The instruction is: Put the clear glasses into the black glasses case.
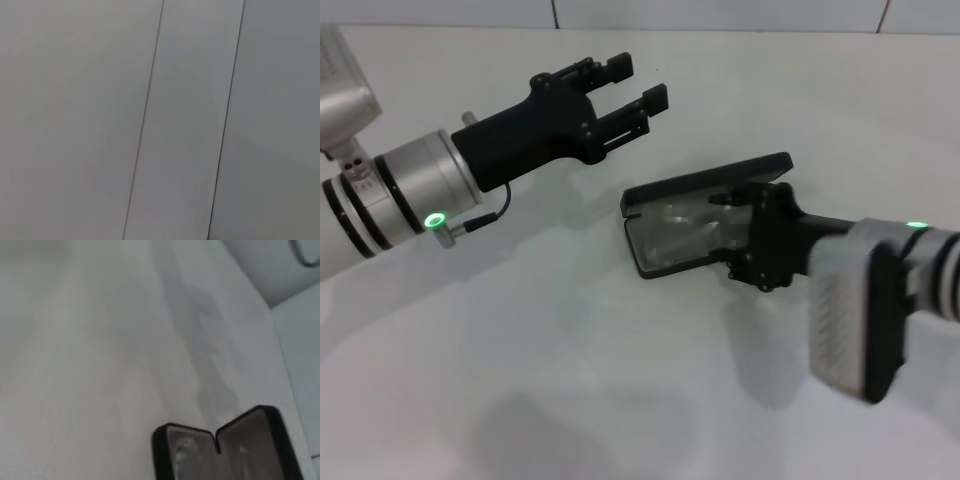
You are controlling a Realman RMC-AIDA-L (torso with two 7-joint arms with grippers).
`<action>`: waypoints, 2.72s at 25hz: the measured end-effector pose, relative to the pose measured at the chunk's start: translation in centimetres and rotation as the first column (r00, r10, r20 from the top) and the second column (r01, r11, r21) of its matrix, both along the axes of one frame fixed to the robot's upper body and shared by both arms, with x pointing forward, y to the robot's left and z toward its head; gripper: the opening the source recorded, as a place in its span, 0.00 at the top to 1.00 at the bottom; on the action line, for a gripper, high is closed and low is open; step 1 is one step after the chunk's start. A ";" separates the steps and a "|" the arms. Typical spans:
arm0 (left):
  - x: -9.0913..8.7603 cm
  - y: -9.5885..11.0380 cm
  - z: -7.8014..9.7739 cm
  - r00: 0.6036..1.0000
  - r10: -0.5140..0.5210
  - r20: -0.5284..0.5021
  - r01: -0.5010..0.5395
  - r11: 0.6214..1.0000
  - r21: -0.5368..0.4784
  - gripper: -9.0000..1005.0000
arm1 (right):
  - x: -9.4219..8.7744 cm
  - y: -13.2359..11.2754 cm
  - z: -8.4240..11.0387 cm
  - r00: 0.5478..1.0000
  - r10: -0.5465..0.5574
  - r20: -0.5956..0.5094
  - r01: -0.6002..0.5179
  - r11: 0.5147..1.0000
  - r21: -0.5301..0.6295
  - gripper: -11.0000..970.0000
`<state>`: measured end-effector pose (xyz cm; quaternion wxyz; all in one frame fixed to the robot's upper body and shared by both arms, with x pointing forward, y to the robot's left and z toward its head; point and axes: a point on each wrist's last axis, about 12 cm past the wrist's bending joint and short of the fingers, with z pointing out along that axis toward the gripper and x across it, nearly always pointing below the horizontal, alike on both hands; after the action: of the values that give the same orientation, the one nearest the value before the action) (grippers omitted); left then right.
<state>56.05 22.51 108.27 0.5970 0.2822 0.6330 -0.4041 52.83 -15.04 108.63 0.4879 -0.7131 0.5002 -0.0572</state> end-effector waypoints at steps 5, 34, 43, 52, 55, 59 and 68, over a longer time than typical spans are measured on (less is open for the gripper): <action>0.0 0.1 0.0 1.000 0.004 -0.002 -0.004 1.000 0.004 0.32 | 0.2 -2.9 1.6 0.983 0.008 -0.181 0.023 0.985 0.170 0.35; 2.7 -6.8 -2.5 0.975 -0.113 -0.190 0.187 0.882 0.432 0.32 | -4.3 -19.6 1.9 0.754 0.211 -0.622 0.336 0.690 0.641 0.35; 1.5 -7.0 -2.4 0.974 -0.193 -0.121 0.225 0.895 0.384 0.32 | -4.2 -19.3 1.9 0.752 0.221 -0.621 0.331 0.688 0.646 0.35; -2.6 -2.5 1.9 0.890 -0.456 0.002 0.453 0.885 0.108 0.32 | -2.0 -15.4 3.4 0.745 0.374 -0.552 0.202 0.663 0.721 0.30; -4.2 -0.5 1.9 0.873 -0.485 0.052 0.478 0.872 0.107 0.25 | -1.0 -13.4 3.5 0.732 0.425 -0.532 0.147 0.664 0.733 0.18; -5.7 1.3 1.2 0.882 -0.459 0.104 0.446 0.886 0.127 0.15 | -0.3 -11.2 3.5 0.703 0.472 -0.532 0.088 0.685 0.724 0.08; -7.1 3.0 0.1 0.902 -0.417 0.114 0.400 0.905 0.145 0.13 | 0.4 -9.5 2.9 0.728 0.477 -0.492 0.049 0.680 0.732 0.08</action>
<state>48.92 25.49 108.36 0.5248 0.4715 0.5381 -0.4612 53.27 -24.54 111.51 0.5187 -0.5025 0.5252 0.4502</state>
